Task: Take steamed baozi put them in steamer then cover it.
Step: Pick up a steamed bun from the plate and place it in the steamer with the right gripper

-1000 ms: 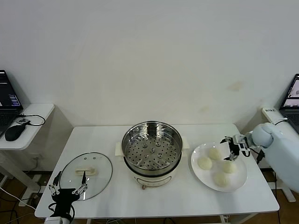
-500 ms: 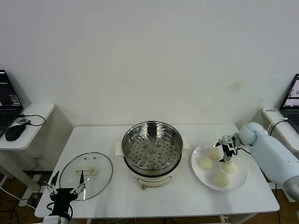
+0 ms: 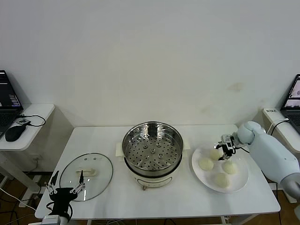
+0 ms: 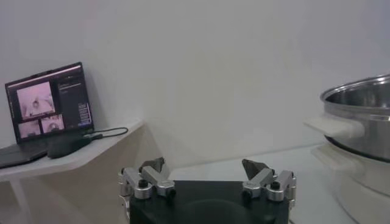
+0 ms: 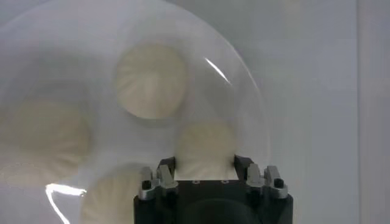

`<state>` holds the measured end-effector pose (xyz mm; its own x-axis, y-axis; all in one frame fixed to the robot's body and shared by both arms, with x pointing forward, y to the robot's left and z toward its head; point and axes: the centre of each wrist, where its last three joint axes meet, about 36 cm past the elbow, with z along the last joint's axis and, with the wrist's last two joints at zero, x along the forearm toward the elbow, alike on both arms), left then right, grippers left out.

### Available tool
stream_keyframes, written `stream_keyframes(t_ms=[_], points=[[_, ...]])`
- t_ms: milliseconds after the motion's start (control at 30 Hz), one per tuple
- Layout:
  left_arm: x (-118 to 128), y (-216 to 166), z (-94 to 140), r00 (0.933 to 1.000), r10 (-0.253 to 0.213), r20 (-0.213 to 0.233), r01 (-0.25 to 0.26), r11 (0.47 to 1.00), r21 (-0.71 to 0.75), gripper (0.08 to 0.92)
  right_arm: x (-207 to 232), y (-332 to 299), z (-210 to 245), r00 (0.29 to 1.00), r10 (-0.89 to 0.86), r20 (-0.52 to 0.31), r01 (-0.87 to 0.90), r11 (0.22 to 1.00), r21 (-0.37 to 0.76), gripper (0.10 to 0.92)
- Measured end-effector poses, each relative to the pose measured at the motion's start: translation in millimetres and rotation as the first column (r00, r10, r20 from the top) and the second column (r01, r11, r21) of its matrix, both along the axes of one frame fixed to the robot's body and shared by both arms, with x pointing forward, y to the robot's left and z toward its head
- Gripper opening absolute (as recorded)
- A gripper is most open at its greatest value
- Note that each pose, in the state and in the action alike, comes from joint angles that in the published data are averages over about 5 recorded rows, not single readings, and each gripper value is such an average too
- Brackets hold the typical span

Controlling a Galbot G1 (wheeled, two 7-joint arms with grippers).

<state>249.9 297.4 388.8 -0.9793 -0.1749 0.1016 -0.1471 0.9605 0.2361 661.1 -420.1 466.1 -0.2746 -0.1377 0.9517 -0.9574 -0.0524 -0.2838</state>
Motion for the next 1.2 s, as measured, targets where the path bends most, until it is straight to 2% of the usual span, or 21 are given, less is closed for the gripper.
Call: stream_keyframes(t_ms=[400,767,967,1200], points=[[3,-3,0,0.9998,-0.016,0.007,0.016,1.0,-0.022,0.823,0,13,103,0.993,0.073,0.096,-0.078,0.995,0.056,0.611],[6,-1,6,0.9992,-0.027,0.027,0.028,0.999,-0.033,0.823,10,86,197,0.951,0.226,0.213,-0.255,0.959,0.125,0.615],[7,1,7,0.9991,-0.022,0.036,0.023,0.999,-0.033,0.823,18,141,215,0.909,0.339,0.243,-0.373,0.921,0.11,0.618],[7,5,7,0.9991,-0.003,0.043,0.005,0.999,-0.039,0.823,25,210,198,0.829,0.504,0.24,-0.528,0.848,0.044,0.619]])
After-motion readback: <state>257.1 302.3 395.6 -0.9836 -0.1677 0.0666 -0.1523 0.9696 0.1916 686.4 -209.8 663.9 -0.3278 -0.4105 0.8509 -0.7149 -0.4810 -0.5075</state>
